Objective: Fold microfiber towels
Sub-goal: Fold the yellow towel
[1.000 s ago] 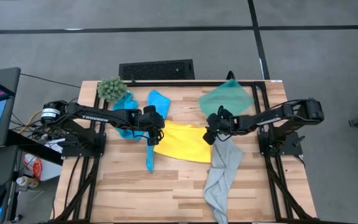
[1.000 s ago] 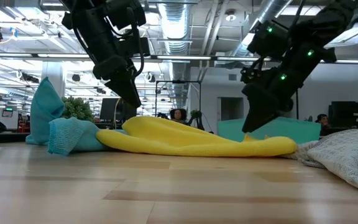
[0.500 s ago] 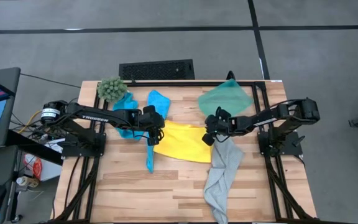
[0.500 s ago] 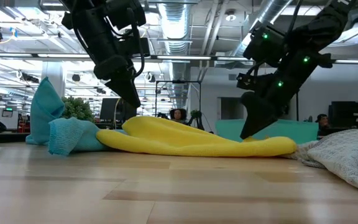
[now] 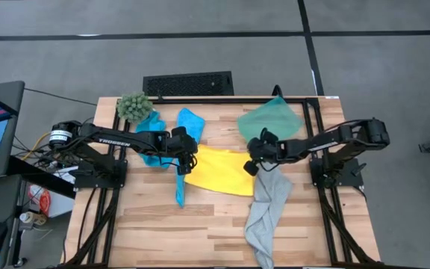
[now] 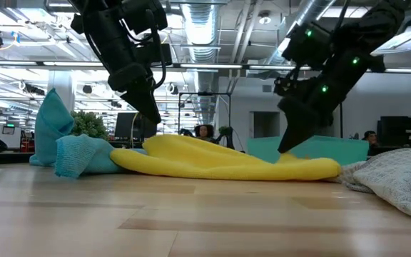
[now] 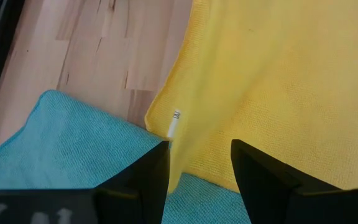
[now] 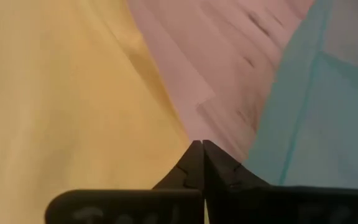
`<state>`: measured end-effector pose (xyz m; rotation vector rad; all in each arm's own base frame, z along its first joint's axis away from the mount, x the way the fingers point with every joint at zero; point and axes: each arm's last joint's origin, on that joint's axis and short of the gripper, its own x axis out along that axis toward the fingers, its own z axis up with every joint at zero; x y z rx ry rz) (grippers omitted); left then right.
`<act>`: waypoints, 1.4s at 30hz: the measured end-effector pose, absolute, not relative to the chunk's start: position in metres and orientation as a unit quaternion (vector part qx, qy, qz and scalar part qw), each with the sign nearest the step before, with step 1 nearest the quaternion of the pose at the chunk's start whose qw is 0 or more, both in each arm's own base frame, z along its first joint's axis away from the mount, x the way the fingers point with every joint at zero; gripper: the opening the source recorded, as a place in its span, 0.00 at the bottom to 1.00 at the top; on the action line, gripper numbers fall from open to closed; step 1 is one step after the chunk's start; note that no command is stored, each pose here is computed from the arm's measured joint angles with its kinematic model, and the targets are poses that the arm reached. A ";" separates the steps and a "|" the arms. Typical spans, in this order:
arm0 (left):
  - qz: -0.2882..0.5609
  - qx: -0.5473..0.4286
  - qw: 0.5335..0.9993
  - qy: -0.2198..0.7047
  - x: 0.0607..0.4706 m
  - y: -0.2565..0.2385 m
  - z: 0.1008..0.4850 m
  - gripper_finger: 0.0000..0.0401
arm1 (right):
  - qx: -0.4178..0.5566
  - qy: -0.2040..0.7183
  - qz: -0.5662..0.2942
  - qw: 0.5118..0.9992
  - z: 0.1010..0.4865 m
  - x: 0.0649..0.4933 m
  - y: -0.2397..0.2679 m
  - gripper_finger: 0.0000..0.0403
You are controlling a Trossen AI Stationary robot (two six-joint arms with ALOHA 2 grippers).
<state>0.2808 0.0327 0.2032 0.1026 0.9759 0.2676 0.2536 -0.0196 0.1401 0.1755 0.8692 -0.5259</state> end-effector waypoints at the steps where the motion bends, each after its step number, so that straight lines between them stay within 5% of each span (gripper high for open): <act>1: 0.128 0.049 0.873 0.467 0.281 0.033 0.203 0.41 | 0.084 0.411 -0.250 0.873 0.143 0.253 -0.018 0.03; 14: 0.128 0.050 0.879 0.457 0.283 0.033 0.204 0.41 | 0.092 0.435 -0.284 0.849 0.148 0.238 -0.004 0.02; 24: 0.098 0.072 0.856 0.502 0.274 0.026 0.202 0.41 | 0.061 0.432 -0.320 0.841 0.159 0.226 -0.005 0.26; 32: -0.003 0.079 0.869 0.488 0.275 -0.008 0.203 0.41 | 0.044 0.355 -0.193 0.913 0.180 0.228 0.049 0.40; 42: -0.052 0.203 0.887 0.412 0.269 -0.050 0.179 0.41 | -0.046 0.361 -0.128 0.923 0.135 0.234 0.114 0.43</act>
